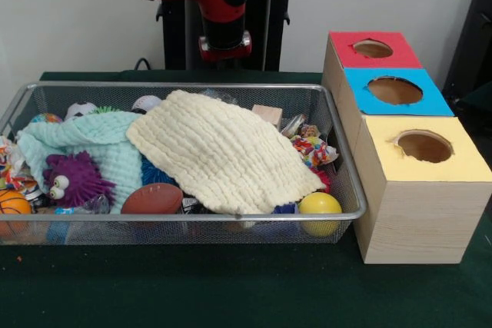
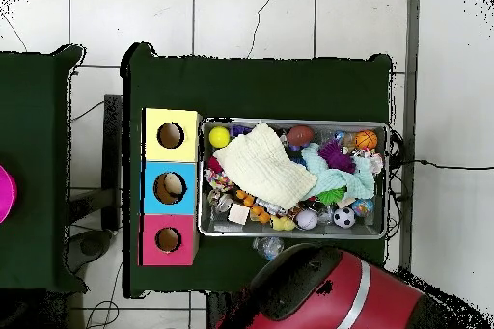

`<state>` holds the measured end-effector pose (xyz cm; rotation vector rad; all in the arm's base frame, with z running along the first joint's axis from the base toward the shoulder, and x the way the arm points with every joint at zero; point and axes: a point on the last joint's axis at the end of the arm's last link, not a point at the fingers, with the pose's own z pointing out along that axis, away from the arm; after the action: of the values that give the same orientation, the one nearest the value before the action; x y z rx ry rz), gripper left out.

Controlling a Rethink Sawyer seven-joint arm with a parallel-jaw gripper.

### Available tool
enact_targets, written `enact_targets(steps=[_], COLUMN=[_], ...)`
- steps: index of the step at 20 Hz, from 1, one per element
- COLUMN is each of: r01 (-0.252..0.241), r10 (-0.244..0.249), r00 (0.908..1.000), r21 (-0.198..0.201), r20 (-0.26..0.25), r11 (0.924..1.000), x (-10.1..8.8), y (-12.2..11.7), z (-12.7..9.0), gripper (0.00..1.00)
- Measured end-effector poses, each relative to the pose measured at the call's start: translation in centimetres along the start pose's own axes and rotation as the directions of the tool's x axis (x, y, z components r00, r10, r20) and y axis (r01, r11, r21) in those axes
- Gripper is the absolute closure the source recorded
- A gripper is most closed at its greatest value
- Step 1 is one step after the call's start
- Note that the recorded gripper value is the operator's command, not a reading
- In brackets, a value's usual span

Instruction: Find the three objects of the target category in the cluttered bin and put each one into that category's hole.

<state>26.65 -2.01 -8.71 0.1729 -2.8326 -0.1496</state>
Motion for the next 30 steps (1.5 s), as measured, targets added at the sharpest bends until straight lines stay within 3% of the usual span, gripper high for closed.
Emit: enact_targets(steps=[13,16,23,30], r01=[0.032,0.043,0.027,0.003], r10=[-0.032,-0.044,-0.031,-0.007], r00=[0.9994,0.9988,0.9990,0.9996], r21=[0.038,0.052,0.107,0.126], r20=[0.009,0.022,0.033,0.027], r11=[0.9988,0.9977,0.9939,0.9920], x=[0.2,0.2,-0.1,-1.2], y=[0.8,1.4,4.1,5.8], z=[-2.2,-3.6,-9.5,-11.0], gripper=[0.00,0.00,0.00,0.00])
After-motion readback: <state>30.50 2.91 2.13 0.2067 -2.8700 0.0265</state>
